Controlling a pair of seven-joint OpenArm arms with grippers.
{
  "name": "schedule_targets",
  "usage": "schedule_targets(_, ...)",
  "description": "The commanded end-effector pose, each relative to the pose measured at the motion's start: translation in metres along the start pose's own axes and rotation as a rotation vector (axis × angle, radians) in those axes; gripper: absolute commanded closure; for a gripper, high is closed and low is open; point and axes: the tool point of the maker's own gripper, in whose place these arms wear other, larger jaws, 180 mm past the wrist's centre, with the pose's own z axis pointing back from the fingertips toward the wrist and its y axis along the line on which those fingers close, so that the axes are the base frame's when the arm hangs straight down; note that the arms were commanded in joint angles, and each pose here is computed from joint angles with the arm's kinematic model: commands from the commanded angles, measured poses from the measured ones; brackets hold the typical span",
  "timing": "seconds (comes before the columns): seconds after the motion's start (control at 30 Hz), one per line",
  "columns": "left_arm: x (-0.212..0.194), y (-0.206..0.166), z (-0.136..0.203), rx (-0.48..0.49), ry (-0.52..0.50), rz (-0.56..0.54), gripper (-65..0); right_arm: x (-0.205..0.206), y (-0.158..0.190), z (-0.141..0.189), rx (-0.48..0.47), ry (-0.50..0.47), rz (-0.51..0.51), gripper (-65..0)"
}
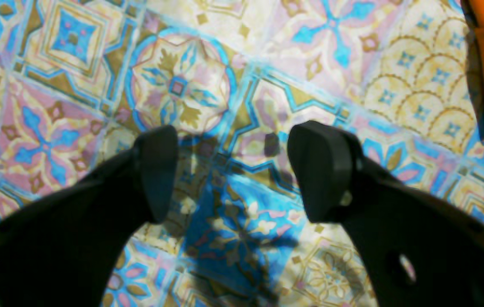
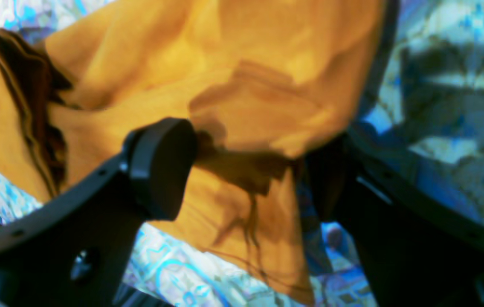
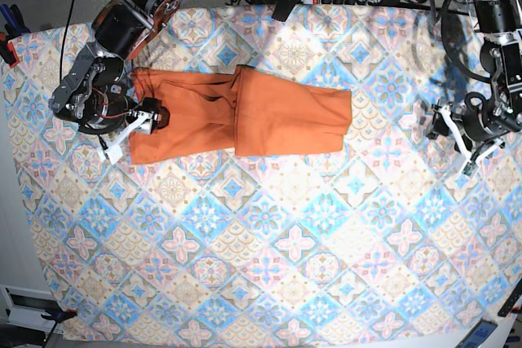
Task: Fold the T-shirt properly
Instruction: 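Grasp the shirt end with the right gripper and push it inward, then fold the shirt end over with the right gripper toward the left gripper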
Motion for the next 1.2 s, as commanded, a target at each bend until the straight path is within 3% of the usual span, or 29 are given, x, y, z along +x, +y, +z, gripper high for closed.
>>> schedule_targets(0.0,0.013,0.012,0.009,0.028,-0.037,-0.015,-41.5,0.007,-0.003,0.005,-0.014,-0.010,0.015,-42.6)
schedule_targets(0.3,0.013,0.012,0.009,0.028,-0.037,-0.015,-41.5,-0.027,0.006,-0.017,0.044,0.094,-0.013,-41.7)
schedule_targets(0.57,0.013,0.012,0.009,0.028,-0.036,-0.014,-41.5,-0.029,0.044,-0.034,0.090,0.160,0.129,-25.9)
schedule_targets(0.67,0.013,0.013,0.009,0.029,-0.035,-0.014,-41.5,-0.029,0.049,-0.036,0.092,0.172,0.154,-20.8)
schedule_targets(0.83,0.012,0.013,0.010,0.030,-0.034,-0.013,-41.5,-0.029,0.050,-0.036,0.089,0.176,0.167,-6.8)
schedule_targets(0.97,0.012,0.013,0.010,0.030,-0.034,-0.013,-41.5,-0.014,0.043,-0.022,0.041,0.121,0.197,-4.6)
schedule_targets(1.17,0.012,0.013,0.010,0.031,-0.033,-0.014,-41.5,0.032,0.038,0.026,-0.095,-0.049,0.311,-4.5)
